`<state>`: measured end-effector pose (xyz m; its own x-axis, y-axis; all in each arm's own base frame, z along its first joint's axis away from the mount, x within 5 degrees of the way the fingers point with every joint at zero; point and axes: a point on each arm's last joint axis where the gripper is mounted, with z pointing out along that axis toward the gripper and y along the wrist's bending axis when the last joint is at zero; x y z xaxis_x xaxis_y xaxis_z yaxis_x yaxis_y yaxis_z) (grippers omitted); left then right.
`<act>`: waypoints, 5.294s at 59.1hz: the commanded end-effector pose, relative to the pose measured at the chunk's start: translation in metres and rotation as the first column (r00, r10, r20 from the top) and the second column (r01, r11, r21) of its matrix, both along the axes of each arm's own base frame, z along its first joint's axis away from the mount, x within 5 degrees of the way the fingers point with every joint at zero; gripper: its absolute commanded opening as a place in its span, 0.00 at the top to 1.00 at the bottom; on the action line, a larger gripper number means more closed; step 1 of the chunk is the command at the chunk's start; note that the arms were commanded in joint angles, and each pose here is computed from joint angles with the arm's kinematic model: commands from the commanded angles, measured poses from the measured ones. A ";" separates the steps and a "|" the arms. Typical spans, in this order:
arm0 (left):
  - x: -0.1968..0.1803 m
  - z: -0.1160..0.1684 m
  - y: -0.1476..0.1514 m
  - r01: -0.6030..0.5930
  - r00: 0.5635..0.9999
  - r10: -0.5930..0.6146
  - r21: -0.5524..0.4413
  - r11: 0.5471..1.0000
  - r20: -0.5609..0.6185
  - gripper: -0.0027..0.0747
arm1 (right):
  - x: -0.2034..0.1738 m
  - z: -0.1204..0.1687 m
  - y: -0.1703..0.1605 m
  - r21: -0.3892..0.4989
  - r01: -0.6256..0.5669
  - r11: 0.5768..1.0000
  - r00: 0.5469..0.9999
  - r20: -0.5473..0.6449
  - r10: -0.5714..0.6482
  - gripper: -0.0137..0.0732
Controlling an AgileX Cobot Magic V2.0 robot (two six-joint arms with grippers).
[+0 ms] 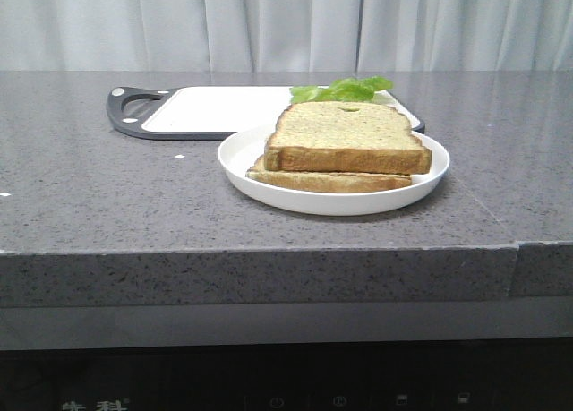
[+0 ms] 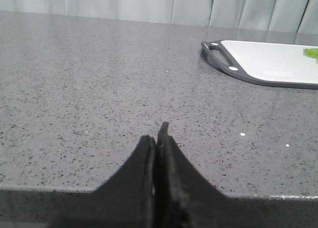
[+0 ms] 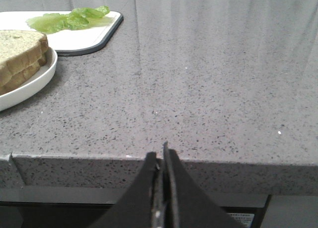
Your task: Left arm grabs bread, right arm adds lettuce
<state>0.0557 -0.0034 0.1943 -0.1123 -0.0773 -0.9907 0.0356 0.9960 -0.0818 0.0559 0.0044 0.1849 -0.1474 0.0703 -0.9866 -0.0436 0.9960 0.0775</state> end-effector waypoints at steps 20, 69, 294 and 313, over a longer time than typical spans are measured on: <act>-0.001 0.007 0.001 -0.011 0.995 0.012 -0.012 1.000 0.096 0.99 | -0.001 0.010 -0.002 -0.014 0.020 1.000 0.994 0.109 -0.018 0.91; -0.001 0.016 0.002 -0.023 0.980 0.026 -0.017 1.000 0.199 0.99 | -0.001 0.013 -0.002 -0.011 0.025 1.000 0.990 0.141 -0.023 0.91; 0.258 0.121 -0.237 0.547 0.528 -0.557 -0.245 0.801 -0.641 0.99 | 0.012 0.137 0.001 -0.026 -0.004 1.000 0.993 0.115 0.007 0.29; 0.245 0.159 -0.225 0.559 0.601 -0.589 -0.242 0.793 -0.540 0.99 | 0.012 0.137 0.001 -0.026 -0.003 1.000 0.993 0.117 0.006 0.29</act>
<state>0.3087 -0.2380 0.3063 -0.7651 0.2511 -0.5929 0.5094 0.7992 -0.3190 0.0673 0.0065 0.3033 -0.1308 0.0545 -0.9899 -0.0684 0.9956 0.0639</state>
